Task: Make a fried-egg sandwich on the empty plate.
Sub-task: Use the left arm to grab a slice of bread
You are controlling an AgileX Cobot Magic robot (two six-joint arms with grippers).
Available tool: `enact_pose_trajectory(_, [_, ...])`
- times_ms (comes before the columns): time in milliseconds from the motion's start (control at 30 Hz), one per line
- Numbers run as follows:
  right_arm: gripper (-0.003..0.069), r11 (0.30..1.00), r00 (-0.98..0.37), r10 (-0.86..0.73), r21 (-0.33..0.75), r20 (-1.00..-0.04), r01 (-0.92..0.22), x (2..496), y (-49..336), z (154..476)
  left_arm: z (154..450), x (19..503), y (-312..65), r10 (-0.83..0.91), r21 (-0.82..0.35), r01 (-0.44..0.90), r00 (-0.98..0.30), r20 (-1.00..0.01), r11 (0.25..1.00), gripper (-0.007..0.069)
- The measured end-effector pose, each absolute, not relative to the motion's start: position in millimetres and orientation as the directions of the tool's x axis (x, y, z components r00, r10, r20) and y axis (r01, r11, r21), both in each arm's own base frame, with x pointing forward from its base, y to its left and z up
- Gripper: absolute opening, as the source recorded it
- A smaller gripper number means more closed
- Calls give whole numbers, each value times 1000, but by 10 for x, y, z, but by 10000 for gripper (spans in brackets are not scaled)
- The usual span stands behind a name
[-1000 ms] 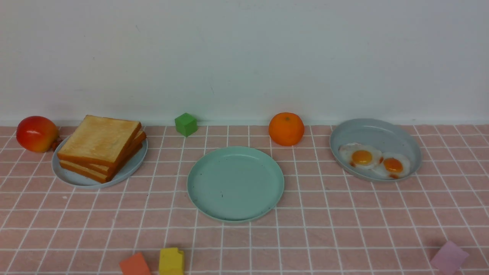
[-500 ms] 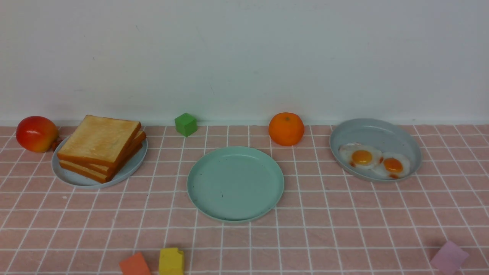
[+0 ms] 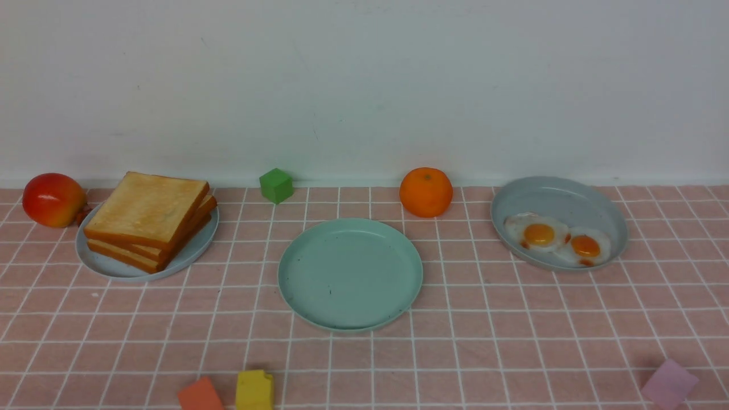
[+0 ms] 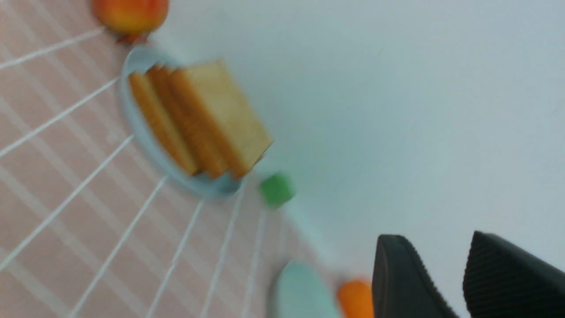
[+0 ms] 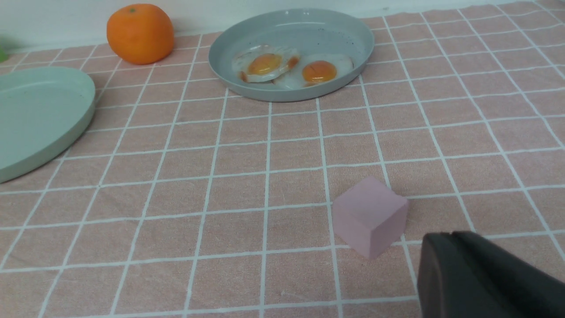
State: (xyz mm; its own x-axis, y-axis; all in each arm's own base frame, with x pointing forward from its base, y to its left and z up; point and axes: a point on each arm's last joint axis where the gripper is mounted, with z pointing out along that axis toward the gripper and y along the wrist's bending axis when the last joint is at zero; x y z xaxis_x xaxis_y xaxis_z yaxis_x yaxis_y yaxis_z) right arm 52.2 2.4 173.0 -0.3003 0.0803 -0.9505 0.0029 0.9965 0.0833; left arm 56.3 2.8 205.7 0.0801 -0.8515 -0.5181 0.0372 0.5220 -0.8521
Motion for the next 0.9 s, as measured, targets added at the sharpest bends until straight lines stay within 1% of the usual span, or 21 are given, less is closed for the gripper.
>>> enact_pose_trajectory(67, [42, 997, -300, 80, 83, -950, 3, 522, 24, 1730, 2107, 556, 21, -849, -849, 48, 79, -523, 527, 237])
enact_pose_trajectory(133, [42, 997, -300, 80, 83, -950, 3, 522, 24, 1730, 2378, 501, -22, -795, -790, 93, 69, -602, 606, 202])
enact_pose_trajectory(167, [42, 997, -300, 80, 83, -950, 3, 522, 24, 1730, 2400, 497, -26, -789, -783, 95, 67, -611, 615, 202])
enact_pose_trajectory(200, [42, 997, -300, 80, 83, -950, 3, 522, 24, 1730, 2543, 492, -58, -727, -723, 92, 30, -686, 685, 160])
enact_pose_trajectory(233, [42, 997, -300, 80, 83, -950, 3, 522, 24, 1730, 2660, 498, -79, -681, -678, 91, 2, -732, 730, 124])
enact_pose_trajectory(267, [42, 997, -300, 80, 83, -950, 3, 522, 24, 1730, 2695, 507, -84, -663, -661, 89, -10, -748, 745, 118])
enact_pose_trajectory(333, [43, 997, -300, 80, 83, -950, 3, 522, 24, 1730, 2873, 609, -128, -570, -579, 92, -107, -815, 810, 39])
enact_pose_trajectory(400, [45, 997, -300, 80, 83, -950, 3, 522, 24, 1730, 2970, 648, -161, -521, -537, 110, -149, -841, 836, 14])
enact_pose_trajectory(433, [46, 996, -300, 83, 86, -950, 3, 522, 24, 1730, 3050, 738, -210, -429, -471, 136, -252, -867, 872, -13])
enact_pose_trajectory(467, [47, 995, -296, 94, 98, -950, 2, 523, 28, 1734, 3132, 779, -241, -384, -442, 158, -298, -874, 883, -13])
enact_pose_trajectory(533, [49, 980, -282, 191, 197, -940, 8, 528, 47, 1745, 3244, 900, -323, -290, -403, 189, -440, -850, 896, -13])
enact_pose_trajectory(567, [50, 961, -273, 259, 276, -926, -27, 532, 62, 1752, 3273, 944, -358, -247, -396, 209, -507, -825, 894, -13])
enact_pose_trajectory(600, [52, 929, -254, 362, 370, -897, 16, 537, 75, 1762, 3317, 1008, -390, -211, -391, 218, -565, -798, 894, -13])
enact_pose_trajectory(633, [54, 888, -231, 451, 460, -862, 17, 542, 86, 1789, 3352, 1109, -421, -179, -391, 219, -626, -759, 894, -13])
enact_pose_trajectory(667, [56, 848, -193, 522, 530, -831, 12, 550, 88, 1828, 3396, 1176, -439, -167, -393, 220, -648, -743, 893, -13])
enact_pose_trajectory(767, [61, 763, -102, 643, 647, -759, -8, 562, 69, 1916, 3408, 1328, -481, -143, -410, 214, -717, -683, 887, -13])
enact_pose_trajectory(800, [61, 759, -102, 647, 651, -755, -8, 562, 69, 1916, 3400, 1348, -487, -141, -413, 214, -723, -676, 885, -13])
enact_pose_trajectory(833, [64, 730, -60, 681, 683, -730, -18, 565, 53, 1954, 3369, 1399, -513, -120, -419, 224, -748, -652, 880, -13])
enact_pose_trajectory(900, [67, 713, -30, 700, 701, -713, -25, 566, 39, 1979, 3344, 1416, -549, -81, -407, 253, -758, -647, 878, -13])
